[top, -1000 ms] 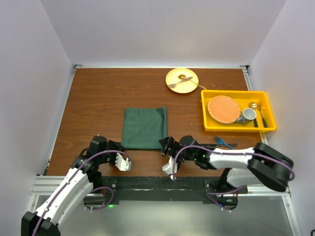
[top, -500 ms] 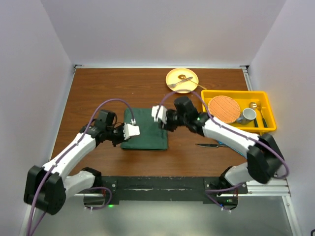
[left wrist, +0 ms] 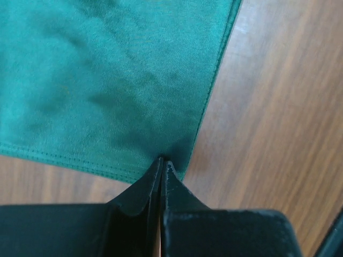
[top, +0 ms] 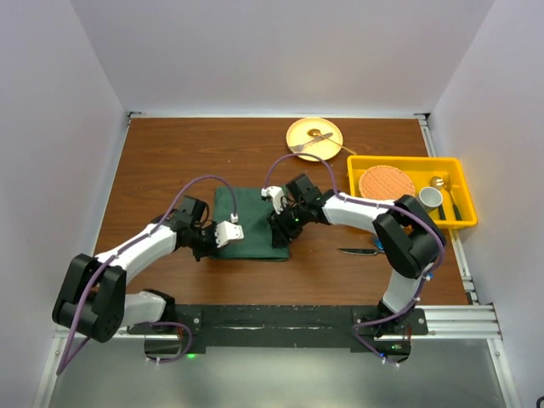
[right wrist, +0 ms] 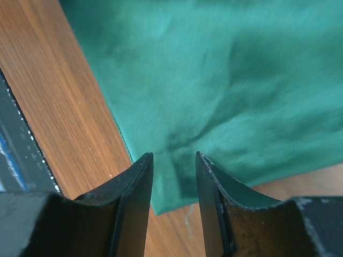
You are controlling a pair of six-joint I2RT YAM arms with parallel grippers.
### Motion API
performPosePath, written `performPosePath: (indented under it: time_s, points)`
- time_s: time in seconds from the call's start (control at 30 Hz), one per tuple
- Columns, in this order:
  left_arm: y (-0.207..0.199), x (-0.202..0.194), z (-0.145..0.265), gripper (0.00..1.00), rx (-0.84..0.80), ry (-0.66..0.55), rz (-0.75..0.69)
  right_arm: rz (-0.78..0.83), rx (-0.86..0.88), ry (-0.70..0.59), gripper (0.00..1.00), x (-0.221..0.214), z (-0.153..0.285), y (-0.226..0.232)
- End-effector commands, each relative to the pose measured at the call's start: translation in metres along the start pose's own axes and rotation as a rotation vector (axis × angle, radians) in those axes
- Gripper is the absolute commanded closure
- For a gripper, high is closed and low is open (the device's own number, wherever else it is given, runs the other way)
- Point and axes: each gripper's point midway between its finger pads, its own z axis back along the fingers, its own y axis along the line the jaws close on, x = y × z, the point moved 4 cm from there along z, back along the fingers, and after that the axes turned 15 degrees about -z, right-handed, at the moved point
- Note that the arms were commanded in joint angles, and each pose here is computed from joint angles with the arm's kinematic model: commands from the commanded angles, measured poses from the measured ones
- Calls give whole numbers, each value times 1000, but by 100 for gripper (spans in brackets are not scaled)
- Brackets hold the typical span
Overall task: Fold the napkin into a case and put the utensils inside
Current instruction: Smooth out the lower triangle-folded napkin at the center of the board, then pick up the lower triangle-folded napkin from the center of the board.
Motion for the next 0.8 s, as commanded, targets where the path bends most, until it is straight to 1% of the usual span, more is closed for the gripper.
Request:
performPosePath:
  time_s: [0.0,0.07,0.13,0.17,0.23,0.27,0.3,0.33,0.37,0.43,0.5,0.6,0.67,0.7,0.77]
  points:
    - [-7,-19,-5,98,-9,90,-46,-151,44,45,59,-16,-11,4]
    - [-9,-23,-6,97,1,108,-61,-167,48,53,59,-20,-14,3]
    - [-5,-23,-2,94,27,121,-69,-171,69,48,58,-18,-12,6]
    - [-1,-19,4,91,58,115,-70,-166,79,39,56,-15,-8,11]
    - [12,-1,18,89,103,70,-67,-144,114,21,55,-3,4,24]
    - [14,7,29,85,120,49,-68,-116,134,-21,54,9,19,34]
    - [16,16,37,84,131,19,-67,-112,156,-36,53,18,31,40]
    - [26,31,53,82,182,-19,-78,-103,161,-56,53,24,40,44]
    - [28,37,61,79,192,-34,-70,-93,165,-80,52,30,51,49]
    - [41,55,78,77,248,-80,-54,-121,136,-125,52,43,69,41]
    - [45,65,82,75,235,-116,-27,-150,102,-188,52,56,85,28]
    - [60,81,81,73,225,-172,41,-197,27,-243,51,71,93,2]
    - [67,84,68,74,176,-194,55,-235,1,-278,51,84,101,-13]
    - [69,88,64,74,155,-218,49,-259,-9,-275,51,87,98,-21]
    - [72,87,50,74,121,-227,57,-302,-12,-307,48,102,106,-32]
